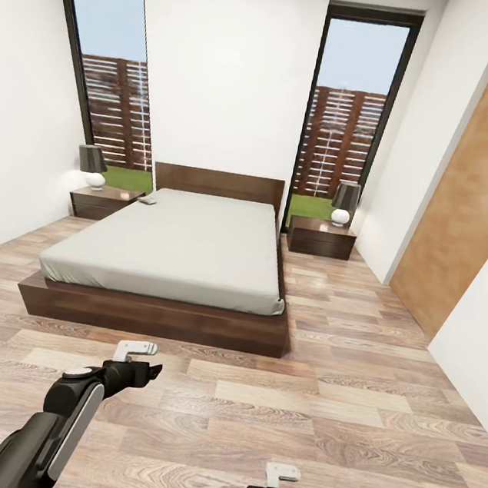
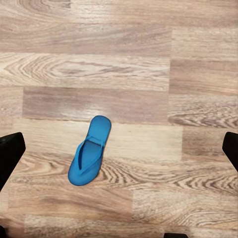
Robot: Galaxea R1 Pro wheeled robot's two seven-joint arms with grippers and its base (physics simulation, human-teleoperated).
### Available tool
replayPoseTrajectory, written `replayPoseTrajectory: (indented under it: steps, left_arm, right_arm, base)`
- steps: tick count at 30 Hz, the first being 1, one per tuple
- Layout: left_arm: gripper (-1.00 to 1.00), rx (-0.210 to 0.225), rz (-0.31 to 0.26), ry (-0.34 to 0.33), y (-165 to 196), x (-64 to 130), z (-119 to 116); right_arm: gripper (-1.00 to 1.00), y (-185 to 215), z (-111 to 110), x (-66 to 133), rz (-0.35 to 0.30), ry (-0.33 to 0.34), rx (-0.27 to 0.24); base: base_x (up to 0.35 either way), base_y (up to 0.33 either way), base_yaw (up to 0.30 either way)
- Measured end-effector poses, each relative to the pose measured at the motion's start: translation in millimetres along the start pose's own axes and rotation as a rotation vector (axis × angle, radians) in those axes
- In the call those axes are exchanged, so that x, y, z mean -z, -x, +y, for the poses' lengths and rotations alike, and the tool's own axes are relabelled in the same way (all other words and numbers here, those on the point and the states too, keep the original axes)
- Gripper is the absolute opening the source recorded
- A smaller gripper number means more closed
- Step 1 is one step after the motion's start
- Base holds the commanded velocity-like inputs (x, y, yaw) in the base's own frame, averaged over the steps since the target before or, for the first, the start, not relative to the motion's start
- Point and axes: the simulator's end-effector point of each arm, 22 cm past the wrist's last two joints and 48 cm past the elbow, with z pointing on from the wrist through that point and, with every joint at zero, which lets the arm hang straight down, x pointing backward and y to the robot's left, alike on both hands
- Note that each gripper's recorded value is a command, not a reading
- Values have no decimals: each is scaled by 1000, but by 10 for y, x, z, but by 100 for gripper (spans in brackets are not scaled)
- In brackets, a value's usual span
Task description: In the bedroom, move the book from the bed onto either nightstand, and place the two sandals side by side next to the bed.
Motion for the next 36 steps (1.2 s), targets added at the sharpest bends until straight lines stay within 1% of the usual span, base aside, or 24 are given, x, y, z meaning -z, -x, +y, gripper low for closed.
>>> replayPoseTrajectory:
  steps: [3, 6, 11, 36]
  left_arm:
    - [100, 0, 0, 0, 0, 0, 0]
    - [100, -1, 34, 6, -121, -27, 35]
    - [100, 0, 65, 11, -242, -68, 62]
    - [100, 1, 81, 12, -302, -82, 78]
  right_arm:
    - [100, 0, 0, 0, 0, 0, 0]
    - [100, -41, -67, -1, -5, -5, 10]
    - [100, -24, -100, 6, -19, -5, 12]
    - [100, -24, -104, 13, -22, -5, 18]
  base:
    - [0, 0, 0]
    - [0, 0, 0]
    - [0, 0, 0]
    - [0, 0, 0]
